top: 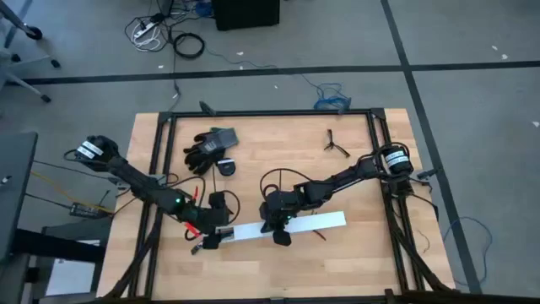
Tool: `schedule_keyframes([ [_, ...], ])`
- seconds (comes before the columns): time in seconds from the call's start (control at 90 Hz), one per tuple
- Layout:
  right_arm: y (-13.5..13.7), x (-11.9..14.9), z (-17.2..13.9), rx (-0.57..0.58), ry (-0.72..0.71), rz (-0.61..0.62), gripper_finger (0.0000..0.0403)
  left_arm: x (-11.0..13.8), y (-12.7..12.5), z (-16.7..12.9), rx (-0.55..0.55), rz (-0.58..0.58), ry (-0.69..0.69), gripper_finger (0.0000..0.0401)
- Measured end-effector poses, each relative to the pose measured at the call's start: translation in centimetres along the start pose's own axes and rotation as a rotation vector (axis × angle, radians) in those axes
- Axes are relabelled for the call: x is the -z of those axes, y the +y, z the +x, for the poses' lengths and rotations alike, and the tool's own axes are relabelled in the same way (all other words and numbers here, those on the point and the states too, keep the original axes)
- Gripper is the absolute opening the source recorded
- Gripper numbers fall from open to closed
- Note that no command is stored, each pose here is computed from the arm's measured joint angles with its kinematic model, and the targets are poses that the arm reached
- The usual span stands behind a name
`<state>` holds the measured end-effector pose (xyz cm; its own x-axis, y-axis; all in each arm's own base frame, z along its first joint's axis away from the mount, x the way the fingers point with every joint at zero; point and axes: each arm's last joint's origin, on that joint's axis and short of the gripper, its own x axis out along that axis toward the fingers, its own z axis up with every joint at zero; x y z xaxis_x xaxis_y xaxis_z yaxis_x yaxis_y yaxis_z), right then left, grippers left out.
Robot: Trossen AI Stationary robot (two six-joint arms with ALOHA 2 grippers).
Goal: Ziptie cables
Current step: Close the white cable duct cover
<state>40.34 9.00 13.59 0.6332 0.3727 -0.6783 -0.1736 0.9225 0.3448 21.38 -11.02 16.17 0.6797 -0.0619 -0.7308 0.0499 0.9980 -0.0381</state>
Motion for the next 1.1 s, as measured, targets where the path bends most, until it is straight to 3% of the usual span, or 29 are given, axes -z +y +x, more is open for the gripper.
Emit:
schedule_keyframes([
  [0.3,-0.8,0.0,-0.2,0.020,0.021,0.031,0.0000,-2.7,-0.7,-0.8,0.085,0.047,-0.041,0.0360],
  [0.844,-0.9,0.0,-0.2,0.026,0.020,0.028,0.0000,-0.5,-1.9,0.9,0.053,-0.117,0.105,0.0360],
  [1.1,-1.0,0.0,-0.3,0.033,0.017,0.029,0.0000,0.9,-1.9,2.7,-0.069,-0.115,0.161,0.0360],
])
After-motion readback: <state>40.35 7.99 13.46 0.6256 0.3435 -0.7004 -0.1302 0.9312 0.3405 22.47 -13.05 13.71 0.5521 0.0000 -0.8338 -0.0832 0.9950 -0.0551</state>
